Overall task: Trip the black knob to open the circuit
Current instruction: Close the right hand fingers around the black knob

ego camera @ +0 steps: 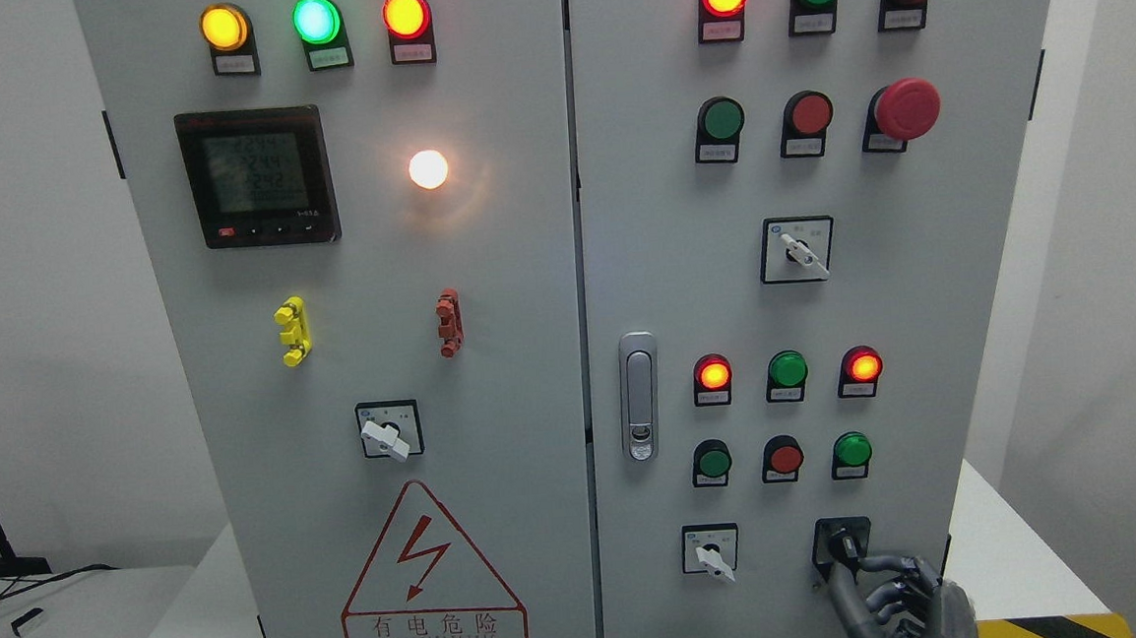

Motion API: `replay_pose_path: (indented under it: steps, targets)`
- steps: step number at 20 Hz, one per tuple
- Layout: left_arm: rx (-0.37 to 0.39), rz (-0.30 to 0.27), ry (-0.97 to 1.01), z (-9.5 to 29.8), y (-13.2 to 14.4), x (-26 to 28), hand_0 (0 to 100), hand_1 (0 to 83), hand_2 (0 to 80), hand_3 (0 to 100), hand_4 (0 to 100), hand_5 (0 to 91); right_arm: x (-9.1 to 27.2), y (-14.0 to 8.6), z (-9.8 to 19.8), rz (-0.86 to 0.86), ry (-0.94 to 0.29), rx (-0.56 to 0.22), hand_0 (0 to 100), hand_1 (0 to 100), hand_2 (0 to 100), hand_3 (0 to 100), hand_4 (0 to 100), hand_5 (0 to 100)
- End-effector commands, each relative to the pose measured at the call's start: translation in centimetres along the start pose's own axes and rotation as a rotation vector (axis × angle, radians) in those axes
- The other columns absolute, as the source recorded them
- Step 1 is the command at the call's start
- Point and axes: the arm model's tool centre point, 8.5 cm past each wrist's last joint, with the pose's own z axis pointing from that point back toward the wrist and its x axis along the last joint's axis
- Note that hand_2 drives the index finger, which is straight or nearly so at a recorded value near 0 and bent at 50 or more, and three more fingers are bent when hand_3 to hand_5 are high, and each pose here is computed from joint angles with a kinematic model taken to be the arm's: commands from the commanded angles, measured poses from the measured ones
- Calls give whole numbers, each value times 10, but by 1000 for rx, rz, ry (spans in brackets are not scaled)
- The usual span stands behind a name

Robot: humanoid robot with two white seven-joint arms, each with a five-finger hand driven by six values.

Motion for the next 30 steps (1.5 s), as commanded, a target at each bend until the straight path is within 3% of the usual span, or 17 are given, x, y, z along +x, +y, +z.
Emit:
replay_pose_path:
  steps: [1, 30]
  targets:
    - [-6, -30, 0, 0, -1, 0, 120, 389, 0, 0, 0, 0, 0, 5, 1, 0, 2, 13, 295, 707, 514, 825, 869, 979]
    - [-6, -30, -2, 0, -1, 0, 120, 389, 0, 0, 0, 0, 6, 11, 0, -13, 2, 27, 314, 672, 555, 858, 883, 986]
